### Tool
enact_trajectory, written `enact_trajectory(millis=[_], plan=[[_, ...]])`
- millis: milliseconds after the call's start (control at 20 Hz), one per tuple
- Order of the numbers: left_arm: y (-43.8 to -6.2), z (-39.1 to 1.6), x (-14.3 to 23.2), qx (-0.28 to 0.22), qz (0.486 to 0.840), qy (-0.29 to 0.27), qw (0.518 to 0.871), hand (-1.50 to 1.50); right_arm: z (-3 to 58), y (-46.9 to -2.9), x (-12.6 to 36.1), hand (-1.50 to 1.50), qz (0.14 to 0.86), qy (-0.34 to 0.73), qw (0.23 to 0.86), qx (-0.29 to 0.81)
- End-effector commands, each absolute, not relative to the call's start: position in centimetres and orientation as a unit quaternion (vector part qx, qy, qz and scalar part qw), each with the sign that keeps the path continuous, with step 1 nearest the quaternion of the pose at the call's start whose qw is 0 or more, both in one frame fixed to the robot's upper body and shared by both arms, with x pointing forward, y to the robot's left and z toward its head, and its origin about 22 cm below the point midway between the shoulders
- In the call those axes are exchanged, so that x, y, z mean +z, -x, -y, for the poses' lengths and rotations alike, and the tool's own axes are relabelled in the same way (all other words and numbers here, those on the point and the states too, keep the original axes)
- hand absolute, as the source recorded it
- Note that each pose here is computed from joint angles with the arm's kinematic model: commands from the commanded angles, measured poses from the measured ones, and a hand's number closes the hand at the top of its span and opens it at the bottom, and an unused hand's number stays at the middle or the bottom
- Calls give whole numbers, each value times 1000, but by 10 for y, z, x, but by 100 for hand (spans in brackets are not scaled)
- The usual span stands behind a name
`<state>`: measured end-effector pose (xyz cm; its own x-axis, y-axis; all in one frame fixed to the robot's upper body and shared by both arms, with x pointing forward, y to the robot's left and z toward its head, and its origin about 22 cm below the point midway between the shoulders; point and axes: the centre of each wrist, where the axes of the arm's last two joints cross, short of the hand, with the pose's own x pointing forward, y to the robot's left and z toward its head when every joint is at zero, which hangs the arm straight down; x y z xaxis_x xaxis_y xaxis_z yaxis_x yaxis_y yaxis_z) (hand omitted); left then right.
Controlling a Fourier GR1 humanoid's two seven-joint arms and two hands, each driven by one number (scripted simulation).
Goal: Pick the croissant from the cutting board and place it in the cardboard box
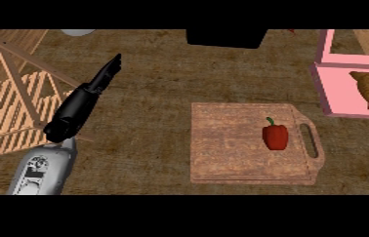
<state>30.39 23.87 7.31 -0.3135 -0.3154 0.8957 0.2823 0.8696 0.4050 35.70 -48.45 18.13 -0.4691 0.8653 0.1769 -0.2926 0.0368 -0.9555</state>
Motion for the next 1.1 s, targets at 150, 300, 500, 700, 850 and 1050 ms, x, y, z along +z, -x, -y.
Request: enact_trajectory(millis=[150, 300, 500, 700, 850, 1050], plan=[[-305, -237, 72, -252, 769, -6, 588, 0, 486, -363, 171, -150, 590, 135, 426, 672], [-306, -250, 74, -253, 770, -16, 586, 0, 478, -370, 166, -150, 663, 94, 423, 610], [-304, -250, 68, -252, 763, -13, 595, 0, 462, -379, 134, -150, 760, 5, 476, 443], [-302, -247, 68, -253, 766, -12, 591, 0, 469, -376, 126, -150, 762, -32, 550, 341], [-304, -248, 70, -248, 768, -15, 590, 0, 479, -374, 136, -150, 764, -53, 579, 281], [-306, -241, 73, -252, 771, -6, 585, 0, 495, -367, 151, -150, 769, -53, 594, 227]])
